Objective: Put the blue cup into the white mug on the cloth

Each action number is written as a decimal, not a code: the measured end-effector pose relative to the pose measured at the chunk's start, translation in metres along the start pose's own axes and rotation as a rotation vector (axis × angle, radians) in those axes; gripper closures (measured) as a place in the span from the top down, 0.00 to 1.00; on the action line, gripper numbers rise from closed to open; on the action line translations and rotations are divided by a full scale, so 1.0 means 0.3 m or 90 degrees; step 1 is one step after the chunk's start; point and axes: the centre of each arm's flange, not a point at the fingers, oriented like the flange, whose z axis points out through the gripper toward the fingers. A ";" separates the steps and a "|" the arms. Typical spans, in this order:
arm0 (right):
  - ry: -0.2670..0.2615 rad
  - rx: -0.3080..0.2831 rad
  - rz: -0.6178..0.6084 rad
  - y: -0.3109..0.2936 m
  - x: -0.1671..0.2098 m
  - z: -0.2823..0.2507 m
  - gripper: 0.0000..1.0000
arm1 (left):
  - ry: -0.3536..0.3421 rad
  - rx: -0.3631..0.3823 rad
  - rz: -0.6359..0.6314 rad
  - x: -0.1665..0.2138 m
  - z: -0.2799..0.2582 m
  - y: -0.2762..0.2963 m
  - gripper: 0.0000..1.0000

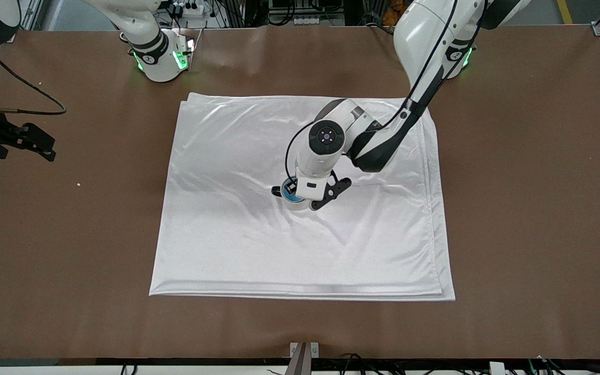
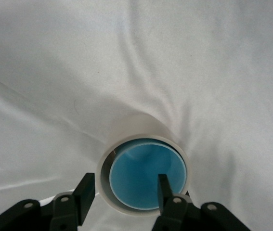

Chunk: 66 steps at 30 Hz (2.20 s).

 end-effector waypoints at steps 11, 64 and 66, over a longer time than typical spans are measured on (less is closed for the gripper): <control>-0.007 0.009 0.033 -0.009 -0.015 0.031 1.00 | 0.043 -0.021 0.013 0.123 -0.130 -0.007 1.00; 0.008 0.014 0.074 -0.002 -0.006 0.010 1.00 | 0.011 0.093 0.372 1.203 -0.897 -0.938 1.00; 0.008 0.014 0.074 -0.002 -0.006 0.010 1.00 | 0.004 0.095 0.378 1.177 -0.964 -0.971 1.00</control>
